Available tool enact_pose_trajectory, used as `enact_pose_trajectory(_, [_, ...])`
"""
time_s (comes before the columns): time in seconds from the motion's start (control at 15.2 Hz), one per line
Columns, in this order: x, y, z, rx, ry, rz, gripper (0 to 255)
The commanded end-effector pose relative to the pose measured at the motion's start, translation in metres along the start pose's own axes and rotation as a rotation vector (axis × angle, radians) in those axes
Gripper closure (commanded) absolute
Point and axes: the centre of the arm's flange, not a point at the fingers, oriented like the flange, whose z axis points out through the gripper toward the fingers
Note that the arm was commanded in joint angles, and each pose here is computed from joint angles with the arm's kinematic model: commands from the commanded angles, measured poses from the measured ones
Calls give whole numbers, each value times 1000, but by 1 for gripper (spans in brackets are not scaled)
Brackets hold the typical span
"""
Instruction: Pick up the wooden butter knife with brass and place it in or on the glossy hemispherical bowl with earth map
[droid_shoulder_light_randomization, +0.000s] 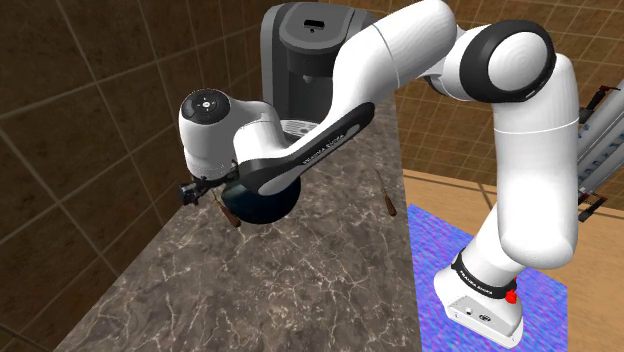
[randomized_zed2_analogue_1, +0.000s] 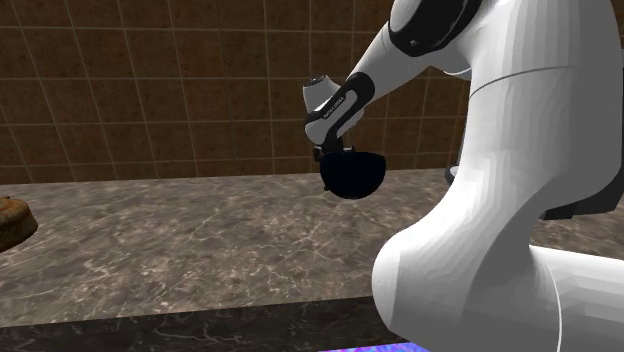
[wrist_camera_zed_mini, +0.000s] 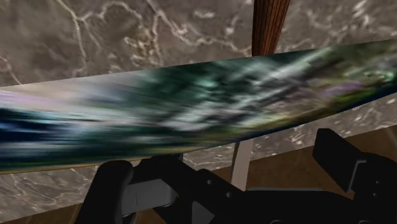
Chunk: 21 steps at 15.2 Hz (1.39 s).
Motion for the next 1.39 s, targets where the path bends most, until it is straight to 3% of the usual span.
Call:
enact_pose_trajectory(0.0, [-7, -2, 6, -4, -18, -3, 0])
enact_pose_trajectory(0.13, [-7, -2, 6, -4, -18, -3, 0])
enact_pose_trajectory(0.2, [-7, -1, 5, -4, -18, -3, 255])
enact_pose_trajectory(0.79, [-7, -2, 6, -4, -18, -3, 255])
enact_pose_trajectory(1.32, [11, 1, -32, -4, -18, -3, 255])
